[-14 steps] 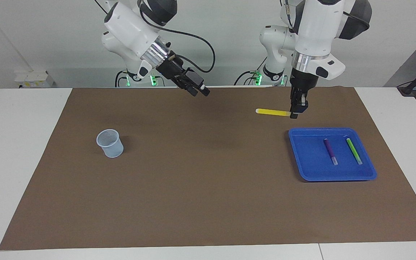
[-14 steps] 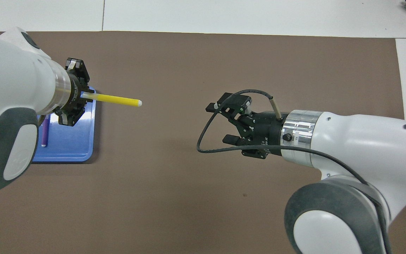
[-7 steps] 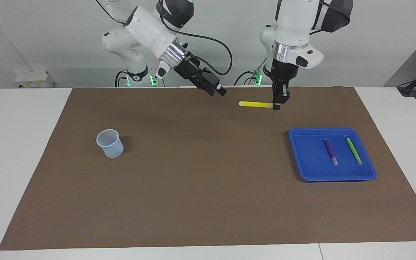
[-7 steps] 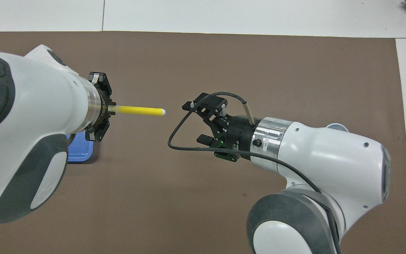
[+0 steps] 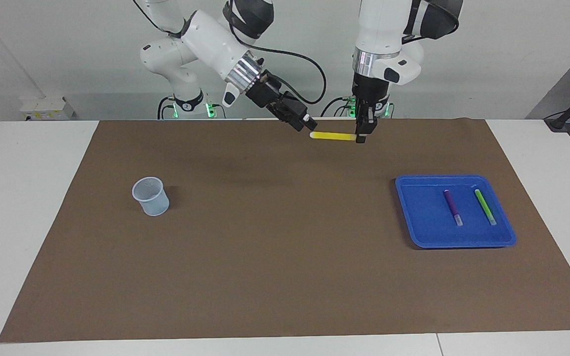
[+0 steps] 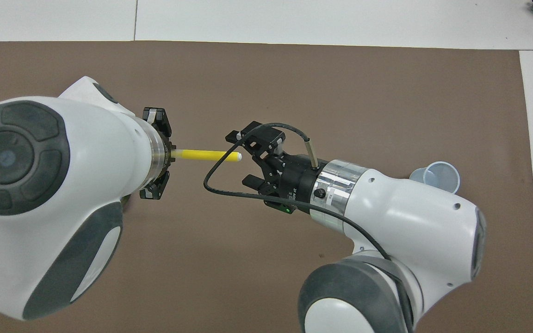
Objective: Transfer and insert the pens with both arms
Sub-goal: 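Close the right gripper on the free end of the yellow pen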
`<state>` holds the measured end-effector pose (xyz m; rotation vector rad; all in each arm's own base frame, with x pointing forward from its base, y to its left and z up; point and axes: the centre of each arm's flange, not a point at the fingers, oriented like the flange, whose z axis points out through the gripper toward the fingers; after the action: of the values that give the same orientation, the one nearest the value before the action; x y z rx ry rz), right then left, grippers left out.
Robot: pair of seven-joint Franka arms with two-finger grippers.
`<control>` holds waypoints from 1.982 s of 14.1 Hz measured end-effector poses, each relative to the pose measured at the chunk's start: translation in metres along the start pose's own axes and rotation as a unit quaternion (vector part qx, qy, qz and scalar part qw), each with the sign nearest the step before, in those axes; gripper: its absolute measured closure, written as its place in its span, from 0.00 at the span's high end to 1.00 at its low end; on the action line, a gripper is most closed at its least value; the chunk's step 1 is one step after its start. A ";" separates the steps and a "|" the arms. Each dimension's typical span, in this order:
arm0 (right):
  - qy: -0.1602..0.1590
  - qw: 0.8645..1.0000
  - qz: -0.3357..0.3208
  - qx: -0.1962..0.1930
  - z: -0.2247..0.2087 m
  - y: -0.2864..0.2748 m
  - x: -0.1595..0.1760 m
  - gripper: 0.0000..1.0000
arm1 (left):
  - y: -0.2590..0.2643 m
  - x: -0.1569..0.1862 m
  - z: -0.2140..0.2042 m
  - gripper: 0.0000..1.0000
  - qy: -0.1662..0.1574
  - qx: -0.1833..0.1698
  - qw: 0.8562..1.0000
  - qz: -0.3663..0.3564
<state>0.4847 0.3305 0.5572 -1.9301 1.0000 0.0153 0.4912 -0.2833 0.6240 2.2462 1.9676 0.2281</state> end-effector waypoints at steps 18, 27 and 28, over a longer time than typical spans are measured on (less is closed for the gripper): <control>-0.001 1.000 -0.004 -0.001 0.009 0.003 -0.008 0.51 | -0.005 0.003 -0.013 0.16 -0.003 -0.007 1.000 -0.004; -0.001 1.000 -0.004 0.002 0.008 0.001 -0.008 0.28 | -0.007 0.002 -0.010 0.16 -0.001 -0.002 1.000 -0.003; 0.000 1.000 -0.004 0.007 0.006 -0.002 -0.009 0.23 | -0.008 0.002 -0.008 0.16 0.001 0.001 1.000 -0.006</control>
<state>0.4824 0.3408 0.5584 -1.9217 0.9899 0.0037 0.4823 -0.2807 0.6304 2.2346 1.9822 0.2267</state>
